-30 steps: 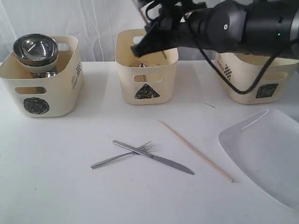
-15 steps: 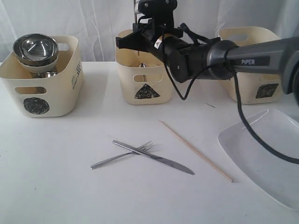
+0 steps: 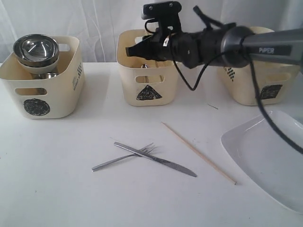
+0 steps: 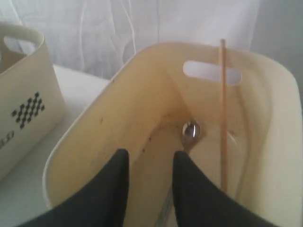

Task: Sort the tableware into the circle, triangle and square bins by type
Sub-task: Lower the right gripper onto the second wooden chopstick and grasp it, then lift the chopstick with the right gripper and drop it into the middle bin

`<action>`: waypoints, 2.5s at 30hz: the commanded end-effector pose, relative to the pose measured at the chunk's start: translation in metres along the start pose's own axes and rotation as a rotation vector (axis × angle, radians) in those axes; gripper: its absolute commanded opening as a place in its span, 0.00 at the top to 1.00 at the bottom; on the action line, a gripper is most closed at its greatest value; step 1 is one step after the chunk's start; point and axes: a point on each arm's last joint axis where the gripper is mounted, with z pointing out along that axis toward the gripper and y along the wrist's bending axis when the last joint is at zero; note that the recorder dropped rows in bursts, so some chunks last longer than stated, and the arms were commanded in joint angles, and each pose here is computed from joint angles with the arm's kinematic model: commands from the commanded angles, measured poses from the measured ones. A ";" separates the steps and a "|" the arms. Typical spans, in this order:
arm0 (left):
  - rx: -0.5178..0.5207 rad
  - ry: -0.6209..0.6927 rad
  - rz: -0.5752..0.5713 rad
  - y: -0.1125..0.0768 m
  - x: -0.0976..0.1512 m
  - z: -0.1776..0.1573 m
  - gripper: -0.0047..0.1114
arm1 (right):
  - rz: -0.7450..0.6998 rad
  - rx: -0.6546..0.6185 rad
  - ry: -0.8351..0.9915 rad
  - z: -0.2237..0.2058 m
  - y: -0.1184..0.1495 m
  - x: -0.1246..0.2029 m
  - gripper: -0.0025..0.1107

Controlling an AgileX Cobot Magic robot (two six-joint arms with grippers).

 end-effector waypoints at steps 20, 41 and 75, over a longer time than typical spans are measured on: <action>0.005 0.018 -0.010 0.000 0.004 0.001 0.96 | -0.366 -0.212 1.149 -0.039 -0.006 0.118 0.56; 0.005 0.018 -0.010 0.000 0.004 0.001 0.96 | -0.336 -0.252 1.056 -0.061 0.003 0.060 0.98; 0.005 0.018 -0.010 0.000 0.004 0.001 0.96 | -0.228 0.034 -0.256 -0.056 0.009 -0.068 0.98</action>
